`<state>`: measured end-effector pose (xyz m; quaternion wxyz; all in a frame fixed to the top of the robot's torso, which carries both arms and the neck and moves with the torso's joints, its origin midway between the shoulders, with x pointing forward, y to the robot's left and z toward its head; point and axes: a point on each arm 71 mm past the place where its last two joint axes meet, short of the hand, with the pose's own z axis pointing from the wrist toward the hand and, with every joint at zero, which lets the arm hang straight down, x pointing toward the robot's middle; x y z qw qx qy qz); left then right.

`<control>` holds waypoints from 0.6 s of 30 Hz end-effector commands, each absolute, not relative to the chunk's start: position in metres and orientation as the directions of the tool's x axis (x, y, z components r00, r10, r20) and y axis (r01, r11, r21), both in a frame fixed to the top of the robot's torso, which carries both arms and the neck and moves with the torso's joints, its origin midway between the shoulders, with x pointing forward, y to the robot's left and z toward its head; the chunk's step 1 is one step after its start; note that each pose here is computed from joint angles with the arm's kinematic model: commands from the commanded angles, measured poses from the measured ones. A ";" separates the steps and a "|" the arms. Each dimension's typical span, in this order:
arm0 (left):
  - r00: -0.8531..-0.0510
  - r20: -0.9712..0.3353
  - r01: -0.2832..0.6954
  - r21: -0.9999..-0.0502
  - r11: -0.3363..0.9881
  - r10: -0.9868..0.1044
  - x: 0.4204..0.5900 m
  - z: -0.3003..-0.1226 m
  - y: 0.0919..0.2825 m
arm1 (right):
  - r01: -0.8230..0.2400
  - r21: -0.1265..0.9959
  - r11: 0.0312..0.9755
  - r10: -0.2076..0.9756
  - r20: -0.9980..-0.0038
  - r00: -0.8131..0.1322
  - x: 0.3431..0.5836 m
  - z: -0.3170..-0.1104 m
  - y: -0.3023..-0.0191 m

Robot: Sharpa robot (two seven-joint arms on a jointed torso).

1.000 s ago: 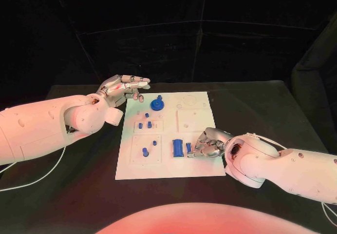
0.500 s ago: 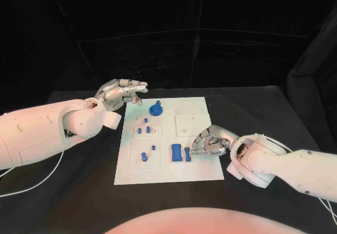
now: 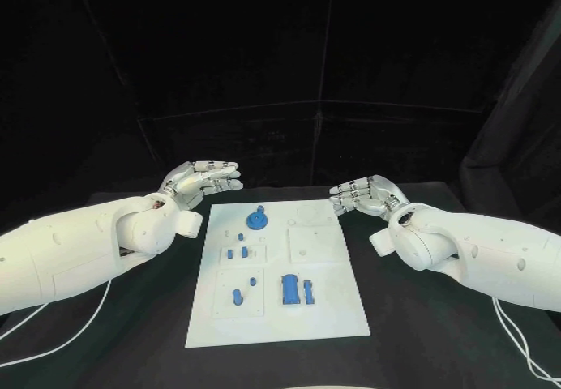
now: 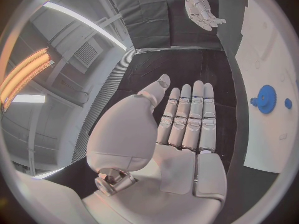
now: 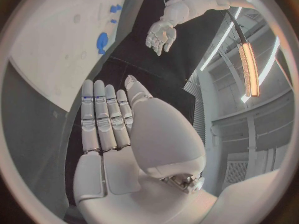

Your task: Assemble the parts on the task board

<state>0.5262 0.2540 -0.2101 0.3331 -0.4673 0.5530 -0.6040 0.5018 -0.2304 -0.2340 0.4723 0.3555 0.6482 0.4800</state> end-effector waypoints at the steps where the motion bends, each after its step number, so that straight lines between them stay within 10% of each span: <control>1: -0.255 0.212 -0.053 -0.977 -0.205 -0.944 0.535 -0.209 0.260 | -0.036 0.995 0.088 0.961 -0.094 -0.259 0.519 -0.228 -0.235; 3: -0.227 0.200 -0.045 -0.980 -0.195 -0.953 0.539 -0.211 0.261 | -0.044 0.996 0.080 0.967 -0.089 -0.238 0.527 -0.229 -0.236; 4: -0.308 0.193 -0.101 -0.980 -0.170 -0.932 0.534 -0.214 0.255 | -0.004 0.974 0.227 0.941 -0.221 -0.258 0.519 -0.234 -0.234; 18: -0.213 0.131 -0.076 -0.990 -0.117 -0.968 0.511 -0.225 0.230 | -0.011 0.998 0.067 0.991 -0.068 -0.114 0.486 -0.229 -0.207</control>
